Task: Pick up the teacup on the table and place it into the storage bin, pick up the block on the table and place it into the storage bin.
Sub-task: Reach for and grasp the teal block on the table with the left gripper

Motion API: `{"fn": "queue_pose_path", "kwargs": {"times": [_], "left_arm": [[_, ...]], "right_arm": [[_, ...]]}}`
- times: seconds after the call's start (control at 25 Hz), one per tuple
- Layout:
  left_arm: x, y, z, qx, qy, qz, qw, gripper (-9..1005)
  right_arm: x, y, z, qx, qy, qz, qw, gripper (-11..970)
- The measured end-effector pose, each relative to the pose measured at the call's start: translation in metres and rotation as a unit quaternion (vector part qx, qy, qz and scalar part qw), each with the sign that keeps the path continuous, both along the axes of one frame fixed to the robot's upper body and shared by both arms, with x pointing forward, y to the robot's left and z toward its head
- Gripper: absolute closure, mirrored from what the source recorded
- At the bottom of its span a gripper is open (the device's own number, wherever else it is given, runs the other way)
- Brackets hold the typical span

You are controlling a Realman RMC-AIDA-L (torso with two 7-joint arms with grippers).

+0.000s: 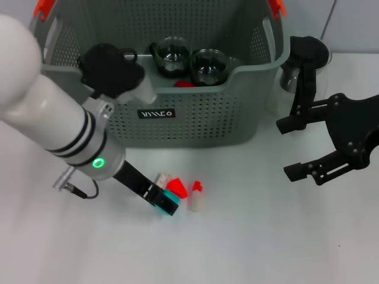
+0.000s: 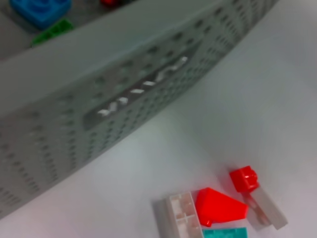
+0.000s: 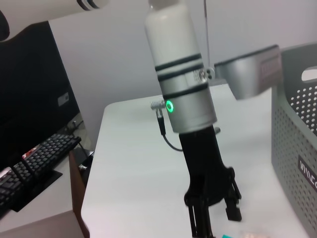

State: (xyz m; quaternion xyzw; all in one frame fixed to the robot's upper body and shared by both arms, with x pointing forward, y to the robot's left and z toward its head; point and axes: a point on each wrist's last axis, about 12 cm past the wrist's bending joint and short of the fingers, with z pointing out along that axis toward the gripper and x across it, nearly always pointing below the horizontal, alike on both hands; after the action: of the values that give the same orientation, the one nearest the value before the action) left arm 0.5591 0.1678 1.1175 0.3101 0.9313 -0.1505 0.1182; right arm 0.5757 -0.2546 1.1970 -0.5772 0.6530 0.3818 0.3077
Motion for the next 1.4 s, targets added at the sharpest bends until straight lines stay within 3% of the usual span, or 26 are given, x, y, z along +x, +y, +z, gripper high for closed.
{"fn": "queue_pose_path", "kwargs": {"times": [0.68,0.96,1.4], "left_arm": [[-0.004,-0.024,0.003,0.042,-0.006,-0.022,0.999,160],[-0.007,-0.030,0.010,0.044,0.003,-0.006,0.999,166],[-0.004,-0.030,0.004,0.054,-0.008,0.021,0.998,176]], "right_arm": [[0.000,0.001,0.000,0.001,0.002,0.000,1.000,17],[-0.001,-0.001,0.000,0.001,-0.003,0.004,1.000,17],[-0.001,-0.001,0.001,-0.001,-0.012,0.014,1.000,17]]}}
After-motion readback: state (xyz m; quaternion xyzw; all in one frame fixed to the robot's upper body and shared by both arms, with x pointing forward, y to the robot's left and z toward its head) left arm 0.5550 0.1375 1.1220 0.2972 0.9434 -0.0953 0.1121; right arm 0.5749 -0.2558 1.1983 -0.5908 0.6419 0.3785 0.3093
